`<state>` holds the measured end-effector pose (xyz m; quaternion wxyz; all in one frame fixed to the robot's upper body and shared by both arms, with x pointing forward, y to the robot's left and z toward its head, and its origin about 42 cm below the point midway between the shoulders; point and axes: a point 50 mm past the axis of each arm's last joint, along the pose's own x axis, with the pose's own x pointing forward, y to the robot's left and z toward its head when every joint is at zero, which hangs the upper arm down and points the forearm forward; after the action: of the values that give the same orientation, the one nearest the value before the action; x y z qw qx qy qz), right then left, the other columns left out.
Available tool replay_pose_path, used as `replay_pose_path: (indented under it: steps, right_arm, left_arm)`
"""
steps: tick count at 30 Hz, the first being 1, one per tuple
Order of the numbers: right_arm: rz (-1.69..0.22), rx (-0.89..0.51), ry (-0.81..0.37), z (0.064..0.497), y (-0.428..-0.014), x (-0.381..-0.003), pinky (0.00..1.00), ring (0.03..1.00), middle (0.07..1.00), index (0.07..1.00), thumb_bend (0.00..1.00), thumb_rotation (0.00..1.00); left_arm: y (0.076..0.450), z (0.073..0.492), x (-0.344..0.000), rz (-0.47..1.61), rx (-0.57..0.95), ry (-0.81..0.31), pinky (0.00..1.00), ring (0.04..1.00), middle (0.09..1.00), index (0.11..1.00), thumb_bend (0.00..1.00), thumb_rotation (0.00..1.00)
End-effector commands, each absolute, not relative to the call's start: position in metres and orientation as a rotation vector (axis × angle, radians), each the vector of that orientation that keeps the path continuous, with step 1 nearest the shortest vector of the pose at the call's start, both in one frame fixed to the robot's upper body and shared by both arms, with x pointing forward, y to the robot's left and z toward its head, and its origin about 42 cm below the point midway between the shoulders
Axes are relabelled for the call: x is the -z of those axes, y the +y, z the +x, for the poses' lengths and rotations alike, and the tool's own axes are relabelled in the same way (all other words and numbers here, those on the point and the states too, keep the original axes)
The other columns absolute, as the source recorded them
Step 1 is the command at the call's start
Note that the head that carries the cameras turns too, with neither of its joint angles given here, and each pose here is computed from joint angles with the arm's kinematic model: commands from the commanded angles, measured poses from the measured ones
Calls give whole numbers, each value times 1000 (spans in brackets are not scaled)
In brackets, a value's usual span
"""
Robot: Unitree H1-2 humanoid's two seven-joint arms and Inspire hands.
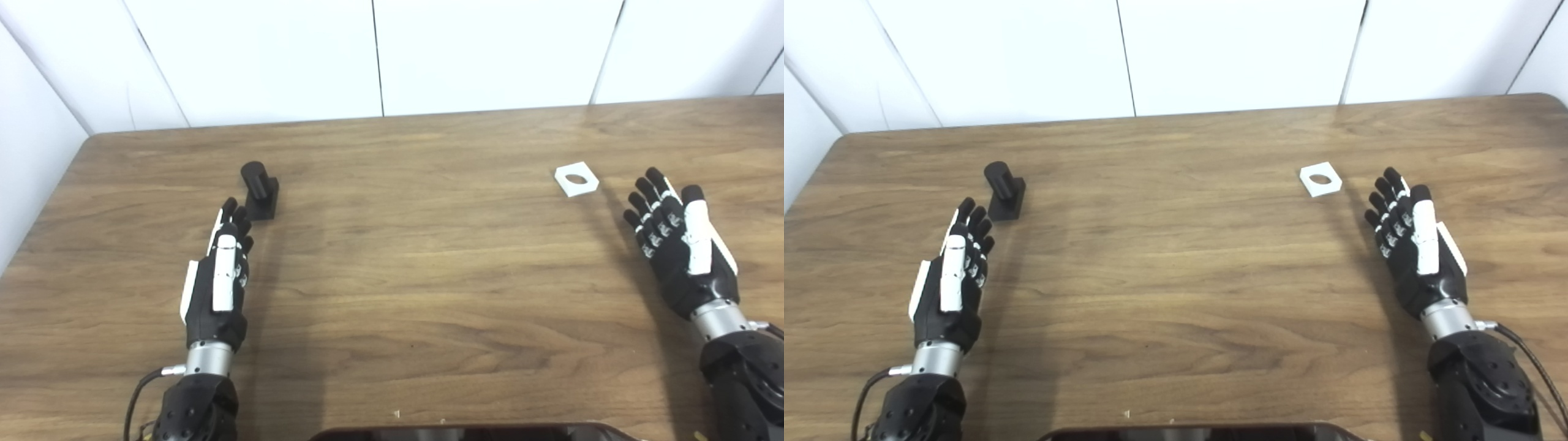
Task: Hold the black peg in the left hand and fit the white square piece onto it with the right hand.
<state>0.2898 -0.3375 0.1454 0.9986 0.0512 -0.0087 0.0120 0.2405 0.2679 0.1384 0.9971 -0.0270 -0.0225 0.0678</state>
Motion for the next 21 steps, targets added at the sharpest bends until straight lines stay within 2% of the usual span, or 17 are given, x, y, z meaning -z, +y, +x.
replay_pose_path:
  steps: [1,21]
  right_arm:
    - [83,-52,-112,299,-337,-165,1000,1000,1000,1000,568,1000]
    - [97,-60,-107,302,-335,-163,1000,1000,1000,1000,565,1000]
  left_arm:
    - [266,243,-153,-41,-130,-106,1000,1000,1000,1000,432,952]
    - [263,246,-160,26,-165,-79,1000,1000,1000,1000,433,964]
